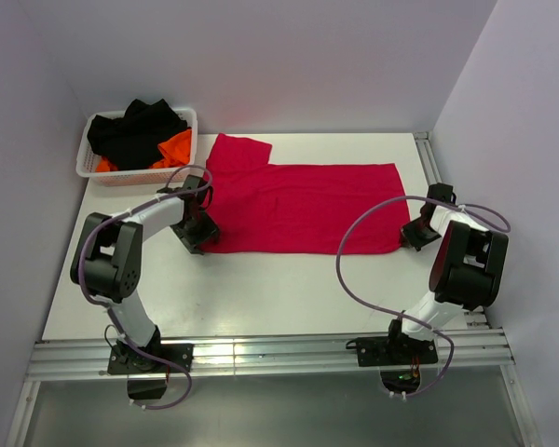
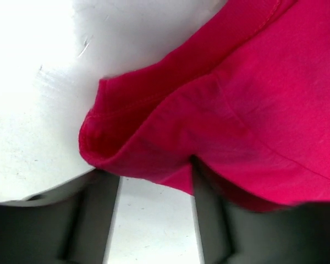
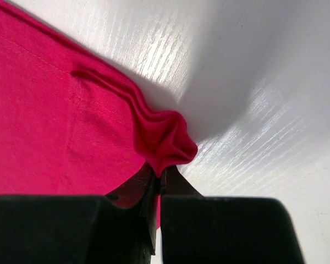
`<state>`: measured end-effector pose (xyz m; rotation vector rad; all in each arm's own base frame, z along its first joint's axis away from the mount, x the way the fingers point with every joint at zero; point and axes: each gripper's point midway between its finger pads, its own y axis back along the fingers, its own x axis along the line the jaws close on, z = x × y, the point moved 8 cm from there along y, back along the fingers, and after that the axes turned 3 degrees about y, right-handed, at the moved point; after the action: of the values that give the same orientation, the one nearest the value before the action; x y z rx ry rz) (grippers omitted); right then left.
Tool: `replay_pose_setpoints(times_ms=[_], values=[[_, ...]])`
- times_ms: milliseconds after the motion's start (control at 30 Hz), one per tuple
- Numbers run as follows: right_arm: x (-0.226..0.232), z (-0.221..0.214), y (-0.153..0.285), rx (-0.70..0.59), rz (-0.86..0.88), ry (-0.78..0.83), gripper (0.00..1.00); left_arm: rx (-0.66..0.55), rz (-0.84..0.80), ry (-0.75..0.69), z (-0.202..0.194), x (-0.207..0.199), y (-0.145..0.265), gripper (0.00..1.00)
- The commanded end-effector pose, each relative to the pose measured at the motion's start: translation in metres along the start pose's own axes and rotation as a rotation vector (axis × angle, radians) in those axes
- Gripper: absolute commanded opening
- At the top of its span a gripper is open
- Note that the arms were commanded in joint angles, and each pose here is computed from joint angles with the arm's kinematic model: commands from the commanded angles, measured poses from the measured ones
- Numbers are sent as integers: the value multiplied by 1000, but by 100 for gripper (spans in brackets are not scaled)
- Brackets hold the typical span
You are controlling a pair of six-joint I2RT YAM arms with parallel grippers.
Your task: Fold and stack the t-shirts
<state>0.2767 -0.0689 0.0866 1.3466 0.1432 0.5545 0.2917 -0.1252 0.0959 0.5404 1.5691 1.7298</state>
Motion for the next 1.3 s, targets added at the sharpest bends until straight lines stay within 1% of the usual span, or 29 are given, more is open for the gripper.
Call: replay_pose_setpoints(times_ms=[0, 33, 100, 133, 167, 200, 300, 367, 400, 467, 500, 533, 567, 600, 667, 767, 867, 967, 1000, 1033, 1067, 1100, 1133, 1200, 1233, 1267], values=[[-8, 3, -9, -15, -68, 1, 0, -14, -51, 13, 7, -15, -5, 53], [-10, 1, -8, -7, -82, 6, 0, -18, -52, 8, 8, -15, -6, 38], [-12, 0, -4, -12, -86, 9, 0, -25, -48, 5, 9, -16, -5, 21], [-16, -3, -3, -4, -97, 15, 0, -29, -46, 5, 10, -16, -5, 8], [-17, -4, -1, -3, -98, 15, 0, -32, -44, 2, 10, -16, -5, 3], [-18, -6, 0, 2, -102, 15, 0, -30, -47, -1, 10, -15, -3, 1], [-25, -12, 12, 8, -114, 22, 0, -24, -52, -12, 5, -7, 6, 0], [-33, -18, 19, 19, -136, 30, 0, -6, -37, -23, -4, 7, 9, 0], [-34, -20, 28, 2, -123, 29, 0, -18, -58, -24, -5, 10, 20, 0], [-43, -28, 37, 15, -137, 28, 0, 4, -34, -43, -15, 26, 24, 0], [-44, -30, 46, -4, -116, 19, 0, -4, -51, -45, -17, 31, 34, 0], [-50, -37, 50, 13, -130, 17, 0, 1, -47, -55, -21, 37, 38, 0], [-54, -40, 54, 11, -139, 13, 0, 23, -25, -61, -28, 47, 39, 0], [-57, -43, 62, 0, -135, 2, 0, 19, -47, -63, -31, 51, 48, 0], [-67, -51, 69, 15, -175, 7, 0, 48, -23, -71, -41, 66, 54, 0], [-75, -56, 79, 29, -220, 11, 0, 50, -29, -74, -50, 81, 73, 0], [-80, -57, 85, 28, -257, -1, 0, 82, -28, -72, -57, 90, 83, 0], [-86, -60, 91, 26, -292, -3, 1, 95, -16, -77, -61, 98, 97, 6], [-88, -61, 93, 24, -299, -7, 30, 99, -3, -79, -62, 102, 102, 11], [-88, -62, 95, 33, -297, -4, 53, 100, 4, -92, -62, 103, 106, 32], [-88, -61, 97, 32, -298, -3, 75, 85, 0, -101, -59, 101, 113, 47], [-86, -60, 100, 26, -293, -3, 100, 90, 7, -106, -58, 100, 117, 69], [-87, -60, 102, 26, -301, -4, 100, 104, 27, -128, -58, 103, 122, 81], [-86, -56, 110, 14, -296, 0, 100, 70, 31, -139, -50, 97, 136, 91], [-85, -55, 112, 6, -295, 0, 100, 68, 30, -147, -48, 96, 143, 91], [-84, -54, 113, 3, -290, -2, 100, 37, -13, -148, -42, 86, 157, 91]])
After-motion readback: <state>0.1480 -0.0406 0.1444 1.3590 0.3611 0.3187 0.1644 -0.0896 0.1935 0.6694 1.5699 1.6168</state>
